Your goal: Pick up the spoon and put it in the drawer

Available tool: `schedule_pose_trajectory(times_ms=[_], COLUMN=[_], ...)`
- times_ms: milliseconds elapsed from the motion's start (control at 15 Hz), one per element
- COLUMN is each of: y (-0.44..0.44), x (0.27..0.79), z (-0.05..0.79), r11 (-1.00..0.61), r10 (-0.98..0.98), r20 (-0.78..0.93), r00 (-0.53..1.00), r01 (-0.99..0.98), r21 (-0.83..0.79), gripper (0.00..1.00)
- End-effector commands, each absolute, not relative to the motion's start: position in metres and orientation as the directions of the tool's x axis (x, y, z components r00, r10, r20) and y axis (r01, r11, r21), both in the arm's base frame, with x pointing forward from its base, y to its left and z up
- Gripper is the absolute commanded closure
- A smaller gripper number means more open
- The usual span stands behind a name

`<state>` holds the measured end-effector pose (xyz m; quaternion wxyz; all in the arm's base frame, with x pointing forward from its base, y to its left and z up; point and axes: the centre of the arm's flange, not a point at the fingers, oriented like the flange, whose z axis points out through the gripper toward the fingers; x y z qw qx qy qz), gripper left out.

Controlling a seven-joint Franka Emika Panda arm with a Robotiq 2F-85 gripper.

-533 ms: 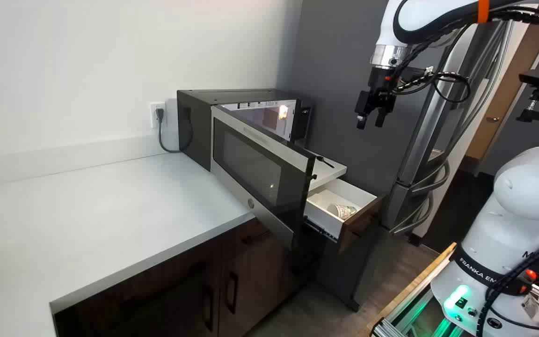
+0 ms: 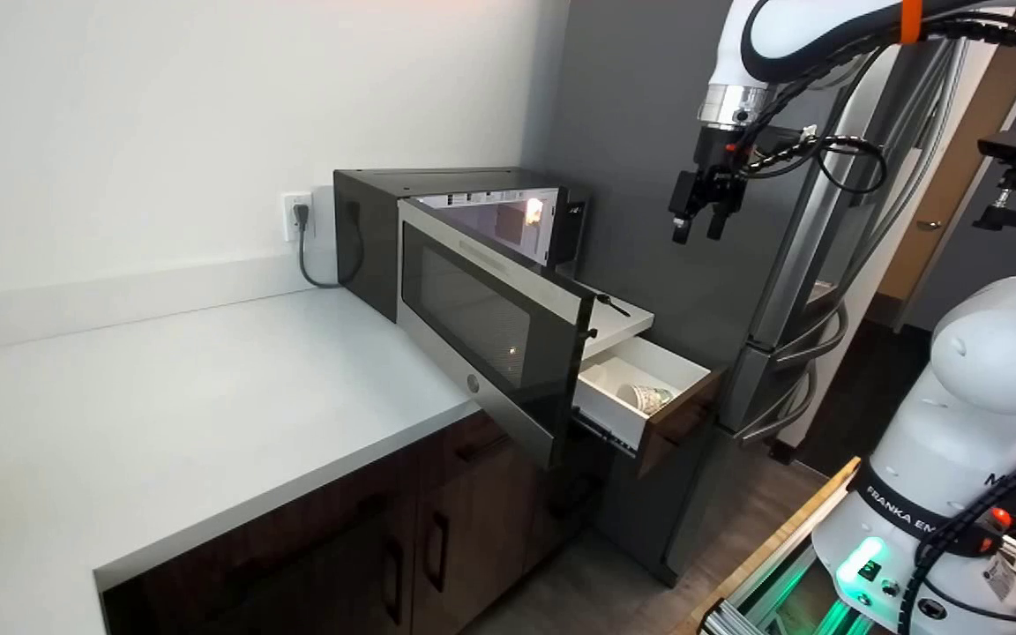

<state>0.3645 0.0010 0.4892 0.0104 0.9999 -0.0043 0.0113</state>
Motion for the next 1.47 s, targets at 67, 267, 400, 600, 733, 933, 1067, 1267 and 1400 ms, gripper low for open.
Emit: schedule_pose_trajectory(times_ms=[67,267,400,600,733,933,1067,1267,1400], y=[0.001,0.001,0.001,-0.004,-0.014,-0.03,-0.047,-0.083,-0.108], x=[0.365,0.365,0.365,0.374,0.393,0.423,0.448,0.493,0.518], z=[0.489,0.489,0.489,0.485,0.479,0.465,0.456,0.443,0.433], r11=[-1.0,-1.0,-1.0,-0.999,-0.999,-0.998,-0.997,-0.99,-0.986], r10=[-0.008,-0.008,-0.008,-0.023,-0.029,-0.054,-0.079,-0.138,-0.162], r20=[0.023,0.023,0.023,0.046,0.061,0.102,0.124,0.166,0.193], r00=[1.0,1.0,1.0,0.999,0.998,0.993,0.989,0.976,0.968], r01=[-0.009,-0.009,-0.009,-0.024,-0.031,-0.057,-0.081,-0.139,-0.165], r21=[0.021,0.021,0.021,0.031,0.031,0.024,0.012,-0.002,0.0], gripper=[0.0,0.0,0.0,0.0,0.0,0.0,0.0,0.0,0.0])
